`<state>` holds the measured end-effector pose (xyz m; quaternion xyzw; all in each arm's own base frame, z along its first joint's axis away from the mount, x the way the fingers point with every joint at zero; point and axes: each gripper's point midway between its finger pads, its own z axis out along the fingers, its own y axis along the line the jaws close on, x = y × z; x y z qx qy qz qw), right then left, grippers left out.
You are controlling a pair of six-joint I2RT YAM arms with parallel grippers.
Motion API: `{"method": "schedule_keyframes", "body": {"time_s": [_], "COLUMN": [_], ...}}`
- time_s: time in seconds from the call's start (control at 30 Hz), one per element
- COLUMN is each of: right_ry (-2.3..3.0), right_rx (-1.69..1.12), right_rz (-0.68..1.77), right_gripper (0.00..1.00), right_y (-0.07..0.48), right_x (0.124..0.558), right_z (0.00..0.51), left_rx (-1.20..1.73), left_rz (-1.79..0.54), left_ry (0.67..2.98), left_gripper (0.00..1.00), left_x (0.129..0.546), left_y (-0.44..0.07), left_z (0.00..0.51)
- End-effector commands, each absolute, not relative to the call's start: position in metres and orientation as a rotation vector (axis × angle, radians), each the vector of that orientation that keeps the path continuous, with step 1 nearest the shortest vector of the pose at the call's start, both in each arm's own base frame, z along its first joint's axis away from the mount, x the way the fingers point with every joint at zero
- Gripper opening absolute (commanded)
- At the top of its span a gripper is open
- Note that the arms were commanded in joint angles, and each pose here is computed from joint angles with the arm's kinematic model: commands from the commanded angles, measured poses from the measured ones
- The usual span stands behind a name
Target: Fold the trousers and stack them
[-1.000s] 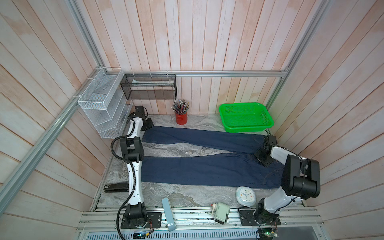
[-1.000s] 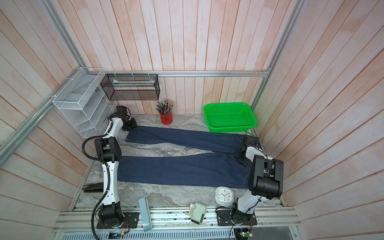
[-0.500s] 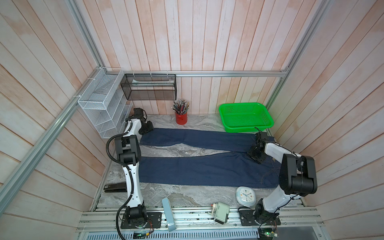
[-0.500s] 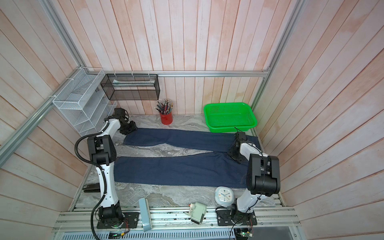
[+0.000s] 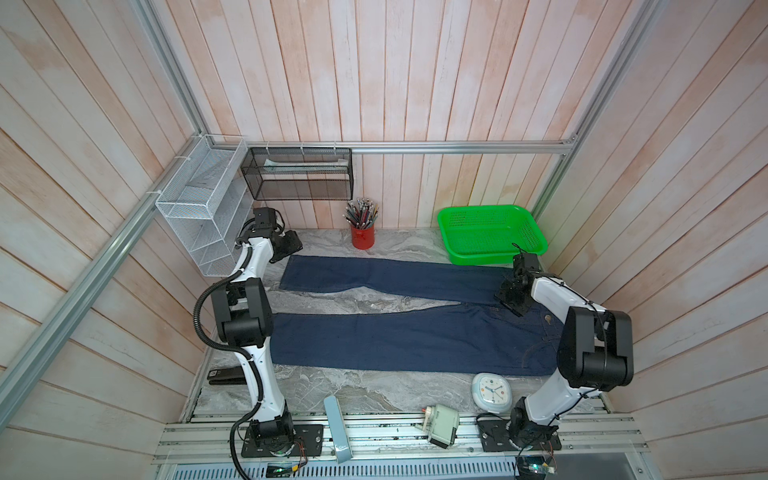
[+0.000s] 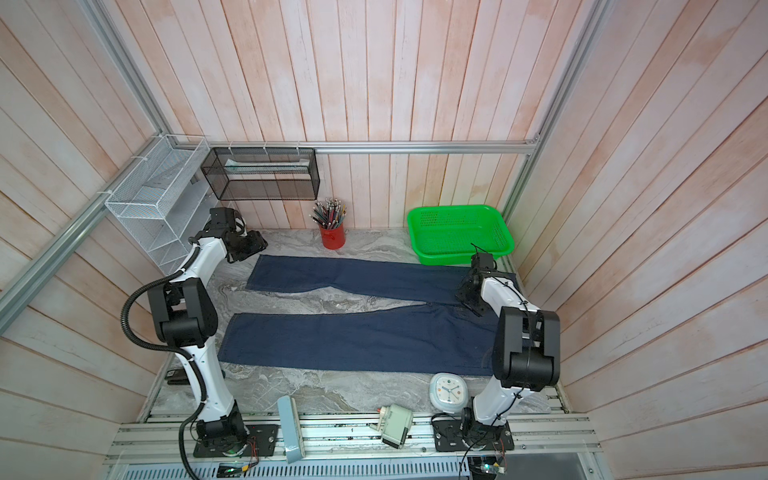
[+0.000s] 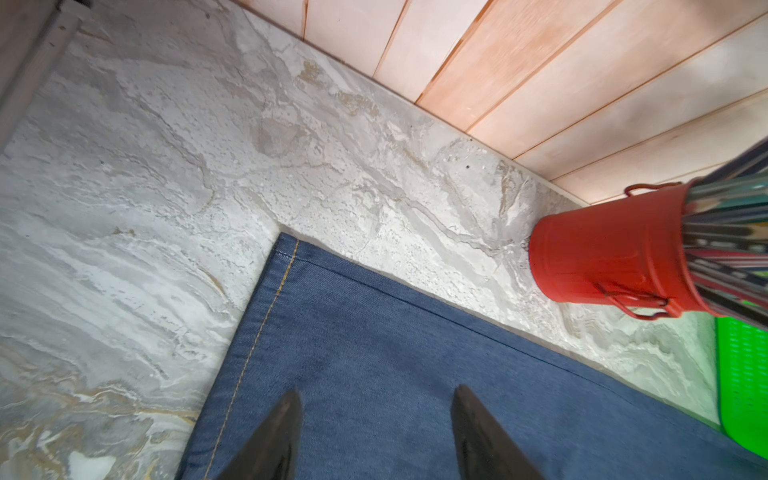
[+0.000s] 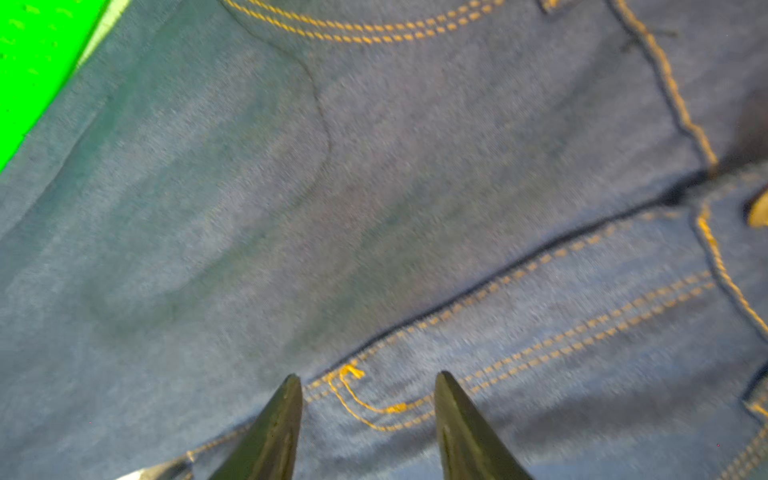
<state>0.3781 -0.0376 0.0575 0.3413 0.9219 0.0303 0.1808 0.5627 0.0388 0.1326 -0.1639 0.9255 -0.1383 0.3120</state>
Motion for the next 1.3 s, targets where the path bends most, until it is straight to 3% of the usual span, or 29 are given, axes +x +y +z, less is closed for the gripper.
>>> {"method": "schedule_keyframes", "body": {"time_s": [0.0, 0.23, 0.53, 0.73, 1.03, 1.27], "right_ry": [2.634, 2.631, 2.605, 2.607, 2.595, 2.598], "right_rx": [0.933, 0.888, 0.836, 0.804, 0.770, 0.766], "right_rz": [0.099, 0.115, 0.134, 0.166, 0.174, 0.188], "right_gripper": [0.52, 0.52, 0.52, 0.51, 0.52, 0.51], "right_y": [-0.031, -0.021, -0.012, -0.001, 0.000, 0.002], "right_x": [0.387, 0.397, 0.407, 0.411, 0.412, 0.413], "right_z": [0.053, 0.062, 0.078, 0.085, 0.096, 0.095], "left_rx": [-0.418, -0.499, -0.475, -0.471, -0.449, -0.464], "left_rz": [-0.394, -0.379, -0.213, -0.053, -0.007, -0.013], "left_ry": [2.485, 2.611, 2.531, 2.536, 2.573, 2.635], "left_gripper": [0.59, 0.52, 0.62, 0.68, 0.69, 0.66], "left_x": [0.568, 0.557, 0.572, 0.594, 0.624, 0.612], "left_y": [0.027, 0.028, 0.048, 0.070, 0.079, 0.083], "left_z": [0.102, 0.035, 0.068, 0.062, 0.038, 0.016]}}
